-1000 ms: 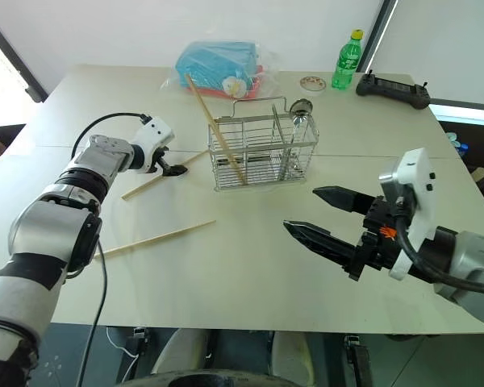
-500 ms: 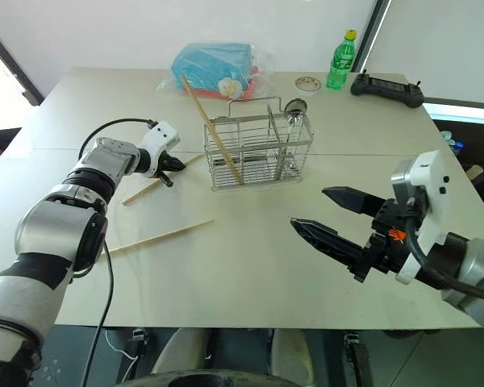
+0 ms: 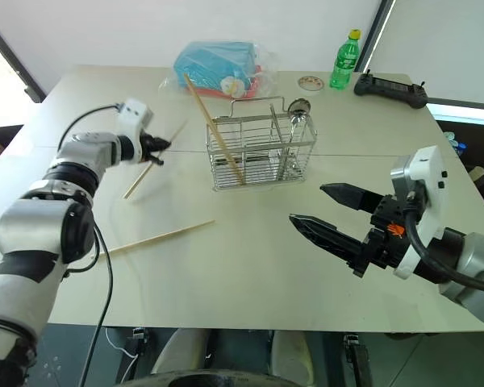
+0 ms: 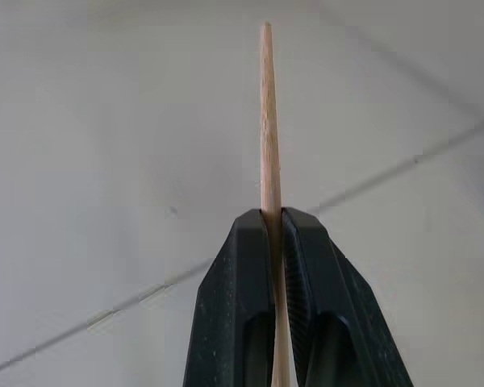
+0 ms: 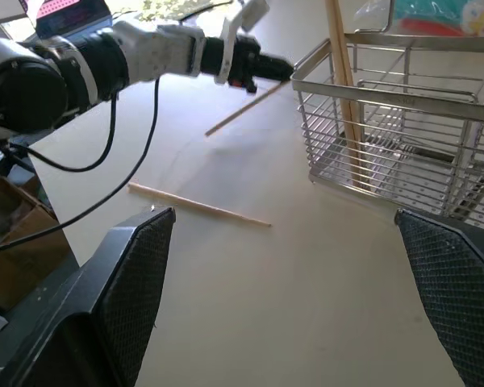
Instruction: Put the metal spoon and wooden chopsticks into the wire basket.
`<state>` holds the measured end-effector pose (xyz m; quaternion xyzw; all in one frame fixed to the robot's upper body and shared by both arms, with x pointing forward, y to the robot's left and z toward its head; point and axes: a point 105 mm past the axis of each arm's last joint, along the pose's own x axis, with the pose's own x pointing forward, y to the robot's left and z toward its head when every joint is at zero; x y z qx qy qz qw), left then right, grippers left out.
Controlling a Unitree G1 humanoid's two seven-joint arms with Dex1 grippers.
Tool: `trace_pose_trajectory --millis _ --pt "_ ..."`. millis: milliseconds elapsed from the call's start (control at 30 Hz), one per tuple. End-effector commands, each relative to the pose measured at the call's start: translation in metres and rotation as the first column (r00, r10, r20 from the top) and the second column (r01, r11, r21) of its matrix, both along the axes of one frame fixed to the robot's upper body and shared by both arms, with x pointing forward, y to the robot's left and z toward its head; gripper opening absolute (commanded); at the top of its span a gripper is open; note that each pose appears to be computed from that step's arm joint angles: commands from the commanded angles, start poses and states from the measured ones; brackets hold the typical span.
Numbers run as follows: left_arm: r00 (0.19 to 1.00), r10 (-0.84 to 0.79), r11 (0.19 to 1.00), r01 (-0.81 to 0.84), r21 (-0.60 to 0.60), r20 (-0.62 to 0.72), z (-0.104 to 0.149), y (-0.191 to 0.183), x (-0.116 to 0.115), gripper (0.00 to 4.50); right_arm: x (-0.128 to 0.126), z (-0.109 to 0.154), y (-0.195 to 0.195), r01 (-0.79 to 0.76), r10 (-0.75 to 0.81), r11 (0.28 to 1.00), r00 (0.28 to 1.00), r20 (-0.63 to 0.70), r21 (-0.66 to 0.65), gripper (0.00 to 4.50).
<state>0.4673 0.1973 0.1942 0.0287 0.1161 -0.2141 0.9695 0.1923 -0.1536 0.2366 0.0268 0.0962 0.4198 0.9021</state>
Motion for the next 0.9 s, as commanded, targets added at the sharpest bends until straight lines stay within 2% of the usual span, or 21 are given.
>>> trace_pose_trajectory --millis 33,133,233,367,533,767,900 --pt "0.952 0.073 0.961 0.011 -0.275 0.296 0.102 0.002 0.003 0.08 -0.004 0.001 0.0 -0.007 0.007 1.0 1.0 0.021 -0.001 4.5" --pt "0.89 0.128 0.887 0.094 -0.453 0.437 0.161 0.001 -0.009 0.08 -0.003 -0.001 -0.001 0.002 -0.002 1.0 1.0 0.018 0.012 4.5" --pt "0.818 0.12 0.842 0.217 -0.494 0.563 0.209 -0.012 -0.034 0.08 -0.001 -0.003 -0.001 0.008 -0.008 1.0 1.0 0.017 0.028 4.5" --pt "0.76 0.076 0.832 0.308 -0.461 0.646 0.232 -0.036 -0.062 0.08 0.001 -0.003 -0.001 0.016 -0.017 0.999 1.0 0.02 0.044 4.5" --pt "0.756 0.052 0.819 0.342 -0.461 0.652 0.226 -0.063 -0.078 0.08 0.003 -0.004 -0.002 0.027 -0.029 0.998 0.999 0.025 0.049 4.5" --pt "0.775 -0.043 0.834 0.375 -0.404 0.631 0.182 -0.109 -0.08 0.08 0.003 -0.003 0.001 0.046 -0.049 0.996 0.998 0.033 0.074 4.5" --pt "0.772 -0.06 0.837 0.384 -0.39 0.633 0.17 -0.122 -0.078 0.08 0.002 -0.003 0.002 0.053 -0.056 0.995 0.998 0.032 0.082 4.5"
